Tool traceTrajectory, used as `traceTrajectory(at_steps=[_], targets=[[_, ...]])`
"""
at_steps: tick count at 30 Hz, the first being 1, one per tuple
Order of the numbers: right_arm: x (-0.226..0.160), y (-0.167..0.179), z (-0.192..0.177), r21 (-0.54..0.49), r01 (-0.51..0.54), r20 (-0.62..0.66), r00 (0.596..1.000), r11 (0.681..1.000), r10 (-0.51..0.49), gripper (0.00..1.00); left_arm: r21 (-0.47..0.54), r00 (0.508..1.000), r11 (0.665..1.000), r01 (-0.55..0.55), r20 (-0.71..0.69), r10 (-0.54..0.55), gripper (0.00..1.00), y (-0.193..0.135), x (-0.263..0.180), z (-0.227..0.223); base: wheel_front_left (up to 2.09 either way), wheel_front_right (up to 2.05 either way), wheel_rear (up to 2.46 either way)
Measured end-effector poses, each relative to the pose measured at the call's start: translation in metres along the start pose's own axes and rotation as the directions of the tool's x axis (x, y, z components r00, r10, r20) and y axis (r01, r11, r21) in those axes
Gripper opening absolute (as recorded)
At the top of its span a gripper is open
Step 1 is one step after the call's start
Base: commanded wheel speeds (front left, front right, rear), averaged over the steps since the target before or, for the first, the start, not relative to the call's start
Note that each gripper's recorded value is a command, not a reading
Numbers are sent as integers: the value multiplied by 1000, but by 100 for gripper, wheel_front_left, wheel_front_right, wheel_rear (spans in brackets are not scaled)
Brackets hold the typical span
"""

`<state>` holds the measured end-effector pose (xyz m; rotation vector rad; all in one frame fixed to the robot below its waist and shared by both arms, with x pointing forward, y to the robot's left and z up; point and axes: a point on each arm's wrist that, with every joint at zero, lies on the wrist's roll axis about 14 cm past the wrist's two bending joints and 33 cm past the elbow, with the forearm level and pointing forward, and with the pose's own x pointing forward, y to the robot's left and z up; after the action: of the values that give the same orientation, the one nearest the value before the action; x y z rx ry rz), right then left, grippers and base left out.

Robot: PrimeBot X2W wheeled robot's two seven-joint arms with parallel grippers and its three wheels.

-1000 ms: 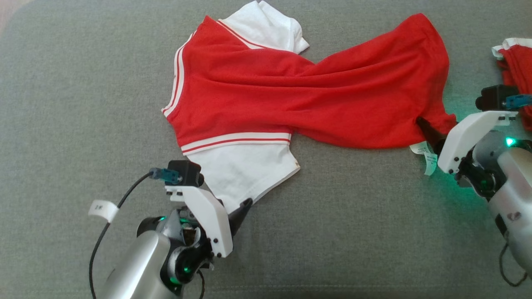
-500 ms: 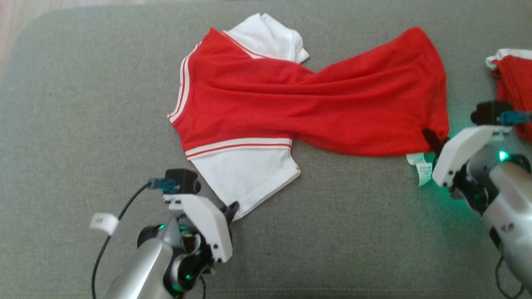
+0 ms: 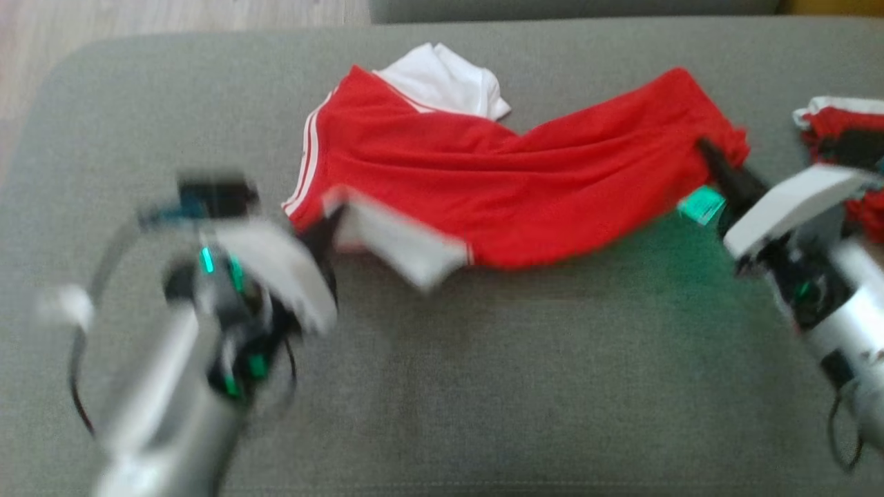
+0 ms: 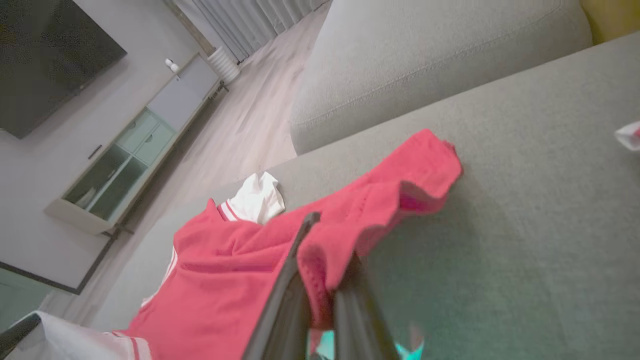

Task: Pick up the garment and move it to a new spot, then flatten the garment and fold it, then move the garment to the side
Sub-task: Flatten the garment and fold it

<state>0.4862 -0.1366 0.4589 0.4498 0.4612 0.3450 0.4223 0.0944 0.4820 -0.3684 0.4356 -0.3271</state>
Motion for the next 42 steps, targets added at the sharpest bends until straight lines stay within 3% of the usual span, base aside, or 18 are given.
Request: traceTrajectory(at_steps=[4,6,15,20,28,31,34,37,42], targets=[[21,7,44,54,-50,55,997,997,47,0,108,996,994,25,81,-34,0,1,39,66,0,0,0],[36,13,75,27,-75,90,993,997,72,0,181,992,983,16,120,-39,0,3,61,99,0,0,0],[92,12,183,118,-128,291,953,985,89,0,172,945,985,-23,325,-35,0,15,137,213,0,0,0],[98,28,251,107,-194,448,885,975,127,0,174,856,985,-17,511,-76,0,0,141,292,0,0,0],[71,64,332,40,-276,603,773,960,197,0,205,768,979,-9,628,-124,0,-27,121,365,0,0,0],[67,74,340,8,-282,616,757,959,217,0,213,747,977,-15,652,-130,0,-31,113,380,0,0,0],[71,76,333,-7,-275,594,772,962,225,0,210,768,977,-37,631,-106,0,-21,115,374,0,0,0],[82,72,306,-15,-248,522,825,969,219,0,219,807,972,-81,587,-65,0,-3,117,355,0,0,0],[100,45,209,27,-175,278,947,984,161,0,290,914,952,-94,404,-33,0,9,124,288,0,0,0]])
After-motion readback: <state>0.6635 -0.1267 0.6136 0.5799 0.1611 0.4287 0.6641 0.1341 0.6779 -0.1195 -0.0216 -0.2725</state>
